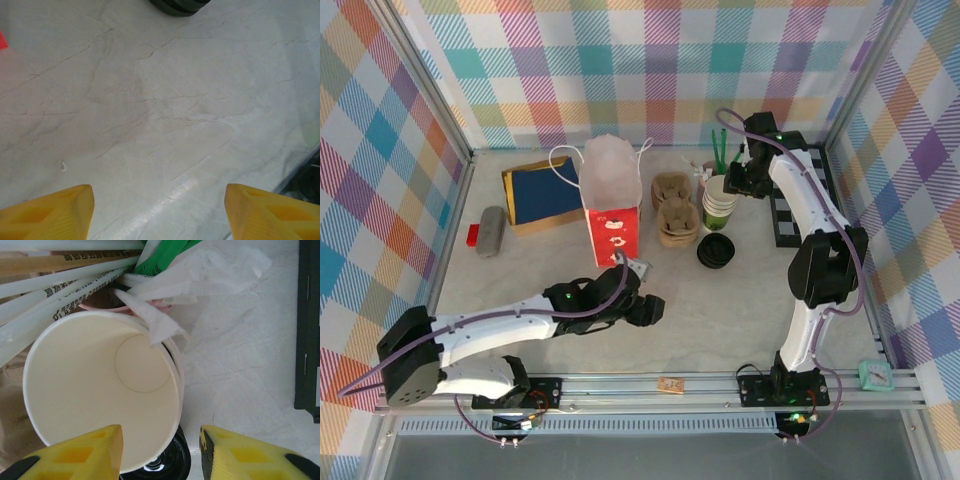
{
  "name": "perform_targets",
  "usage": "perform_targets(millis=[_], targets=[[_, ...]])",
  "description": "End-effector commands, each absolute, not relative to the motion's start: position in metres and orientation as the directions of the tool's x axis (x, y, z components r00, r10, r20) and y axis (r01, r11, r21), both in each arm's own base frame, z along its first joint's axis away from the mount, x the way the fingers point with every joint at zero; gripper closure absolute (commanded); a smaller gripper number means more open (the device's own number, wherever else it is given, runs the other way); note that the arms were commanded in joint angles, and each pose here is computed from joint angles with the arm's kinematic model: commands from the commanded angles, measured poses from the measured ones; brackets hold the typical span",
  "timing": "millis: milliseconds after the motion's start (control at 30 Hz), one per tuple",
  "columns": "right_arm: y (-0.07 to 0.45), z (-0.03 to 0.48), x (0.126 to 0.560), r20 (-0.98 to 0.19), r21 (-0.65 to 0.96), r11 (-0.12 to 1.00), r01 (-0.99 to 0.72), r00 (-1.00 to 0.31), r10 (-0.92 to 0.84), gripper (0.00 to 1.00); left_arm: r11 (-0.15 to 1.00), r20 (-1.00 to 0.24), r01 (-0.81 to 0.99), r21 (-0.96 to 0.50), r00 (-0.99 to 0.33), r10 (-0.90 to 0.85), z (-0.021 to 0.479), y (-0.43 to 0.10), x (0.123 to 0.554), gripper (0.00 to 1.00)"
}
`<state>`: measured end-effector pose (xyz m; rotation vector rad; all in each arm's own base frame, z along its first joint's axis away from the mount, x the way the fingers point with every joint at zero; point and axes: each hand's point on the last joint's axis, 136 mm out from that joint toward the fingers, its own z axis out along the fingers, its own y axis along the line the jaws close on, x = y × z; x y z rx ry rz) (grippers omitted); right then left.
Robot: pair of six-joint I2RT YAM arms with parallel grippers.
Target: Pack the takeout coffee
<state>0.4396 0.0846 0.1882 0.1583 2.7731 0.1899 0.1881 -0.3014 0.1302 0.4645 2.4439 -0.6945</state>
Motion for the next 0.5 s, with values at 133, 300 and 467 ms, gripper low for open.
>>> perform_targets(millis=[133,300,467], targets=[[0.086,0.173,0.446,-0.326,0.167,0.981,0.103,-0.933,0.153,0.57,0.817,-0.621,0.450,-0.360,-0.769,0.150,0.126,-0.303,0.231,0.33],[0.088,0.168,0.450,-0.321,0.177,0.979,0.102,-0.934,0.156,0.63,0.838,-0.613,0.440,-0.322,-0.771,0.170,0.114,-0.301,0.259,0.34],[0.087,0.164,0.450,-0.317,0.173,0.979,0.108,-0.935,0.160,0.69,0.848,-0.606,0.420,-0.323,-0.780,0.156,0.103,-0.298,0.284,0.35]])
